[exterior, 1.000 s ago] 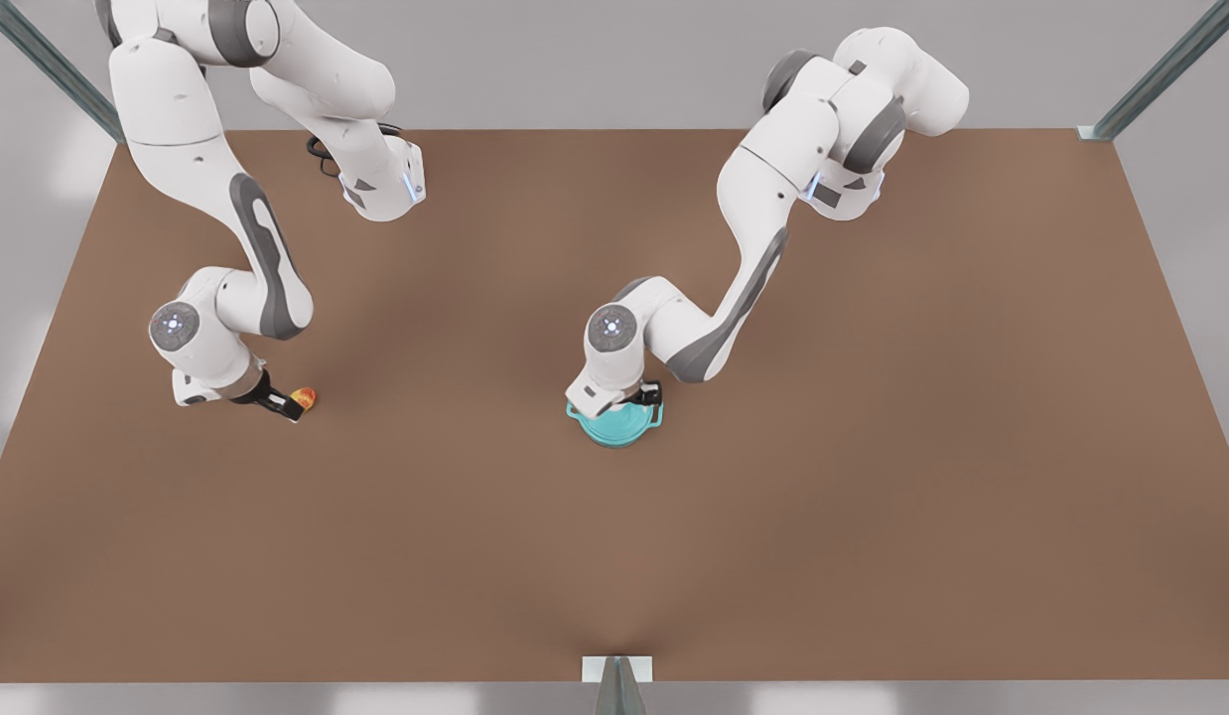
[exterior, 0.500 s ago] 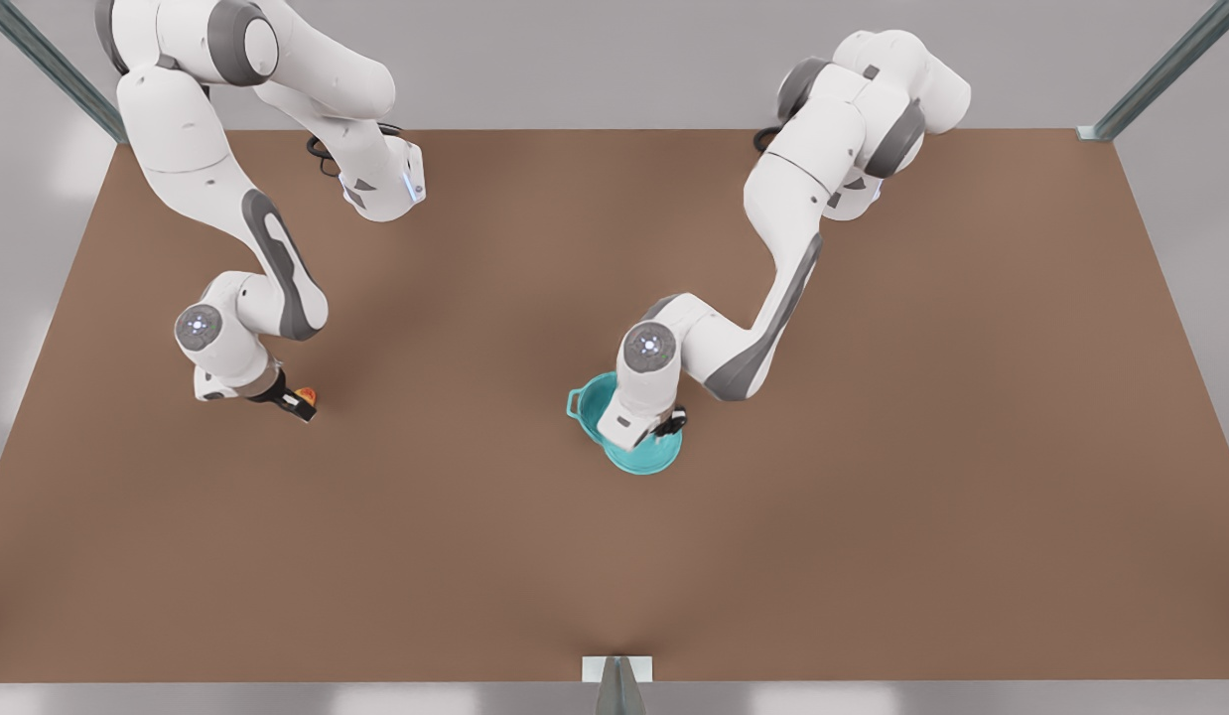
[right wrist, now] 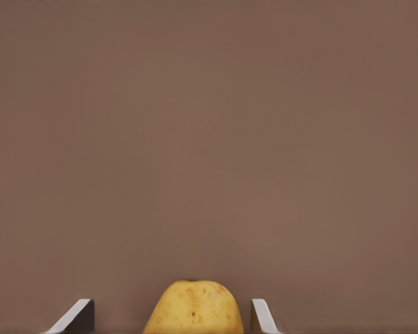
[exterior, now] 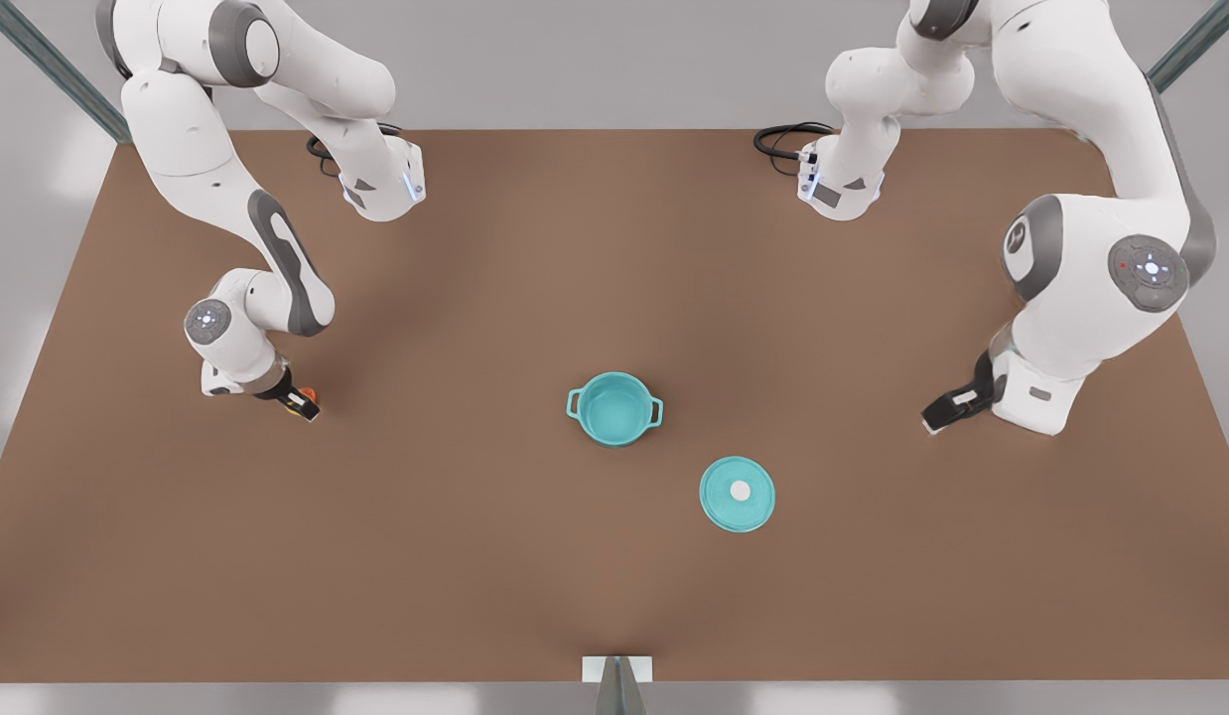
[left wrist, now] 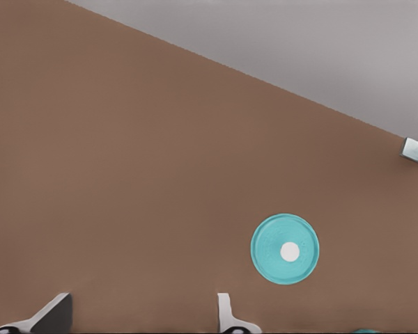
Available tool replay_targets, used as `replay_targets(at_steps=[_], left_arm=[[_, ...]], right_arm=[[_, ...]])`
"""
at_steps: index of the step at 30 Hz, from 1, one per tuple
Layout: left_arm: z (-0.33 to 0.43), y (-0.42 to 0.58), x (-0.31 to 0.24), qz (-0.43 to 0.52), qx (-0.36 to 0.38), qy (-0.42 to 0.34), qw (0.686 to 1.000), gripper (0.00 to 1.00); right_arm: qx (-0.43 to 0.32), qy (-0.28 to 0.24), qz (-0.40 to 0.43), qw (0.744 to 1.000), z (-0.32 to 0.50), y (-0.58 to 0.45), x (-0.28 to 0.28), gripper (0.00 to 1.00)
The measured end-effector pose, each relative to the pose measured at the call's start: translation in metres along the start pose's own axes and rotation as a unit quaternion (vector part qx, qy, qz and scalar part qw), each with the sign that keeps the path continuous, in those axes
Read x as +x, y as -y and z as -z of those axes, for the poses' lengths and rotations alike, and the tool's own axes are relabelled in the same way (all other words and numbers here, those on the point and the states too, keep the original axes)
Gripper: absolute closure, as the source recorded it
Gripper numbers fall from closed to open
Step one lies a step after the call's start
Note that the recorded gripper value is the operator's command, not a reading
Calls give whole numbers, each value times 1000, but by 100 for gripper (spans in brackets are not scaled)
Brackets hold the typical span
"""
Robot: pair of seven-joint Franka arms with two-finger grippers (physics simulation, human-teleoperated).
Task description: Open the pot lid and put the potato into the pot
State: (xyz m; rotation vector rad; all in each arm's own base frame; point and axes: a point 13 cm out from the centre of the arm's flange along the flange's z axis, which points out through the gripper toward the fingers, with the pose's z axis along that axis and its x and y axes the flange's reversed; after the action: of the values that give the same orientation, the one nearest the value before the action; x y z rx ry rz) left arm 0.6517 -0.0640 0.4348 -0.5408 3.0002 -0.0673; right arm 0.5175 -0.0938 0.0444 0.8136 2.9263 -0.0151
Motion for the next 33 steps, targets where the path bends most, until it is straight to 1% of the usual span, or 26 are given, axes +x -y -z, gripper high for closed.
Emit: replay_targets(at_steps=[2, 3, 4, 7, 9, 12, 20, 25, 29, 33], left_arm=[[4, -11, 2, -25, -8, -10, 1000, 0], [-8, -18, 1, -33, -15, -25, 999, 0], [-18, -26, -4, -39, -19, -34, 998, 0], [-33, -74, -30, -31, -12, -46, 998, 0], [-34, -77, -31, -50, -5, -50, 997, 0], [-35, -73, -29, -82, -2, -54, 995, 0], [-39, -73, -28, -140, 0, -58, 988, 0], [-39, -74, -28, -165, 1, -59, 985, 0], [-40, -71, -26, -181, 1, -60, 982, 0], [-40, -71, -27, -190, 2, -59, 980, 0]], right_arm=[[0, 1, -2, 1000, 0, 0, 0, 29], [-1, 1, -3, 1000, -1, 0, 0, 32], [-1, 2, -3, 1000, 0, 0, -1, 37], [-1, 3, -5, 1000, 0, -1, -1, 38], [-2, 4, -7, 1000, 0, -1, -2, 41], [-2, 4, -8, 1000, 0, -1, -2, 43], [-5, 11, -10, 1000, 9, -3, -7, 45], [-11, 22, -6, 1000, 32, -12, -14, 45], [-14, 24, 8, 1000, 44, -29, -11, 45], [-24, 33, 41, 998, 74, -71, -2, 46]])
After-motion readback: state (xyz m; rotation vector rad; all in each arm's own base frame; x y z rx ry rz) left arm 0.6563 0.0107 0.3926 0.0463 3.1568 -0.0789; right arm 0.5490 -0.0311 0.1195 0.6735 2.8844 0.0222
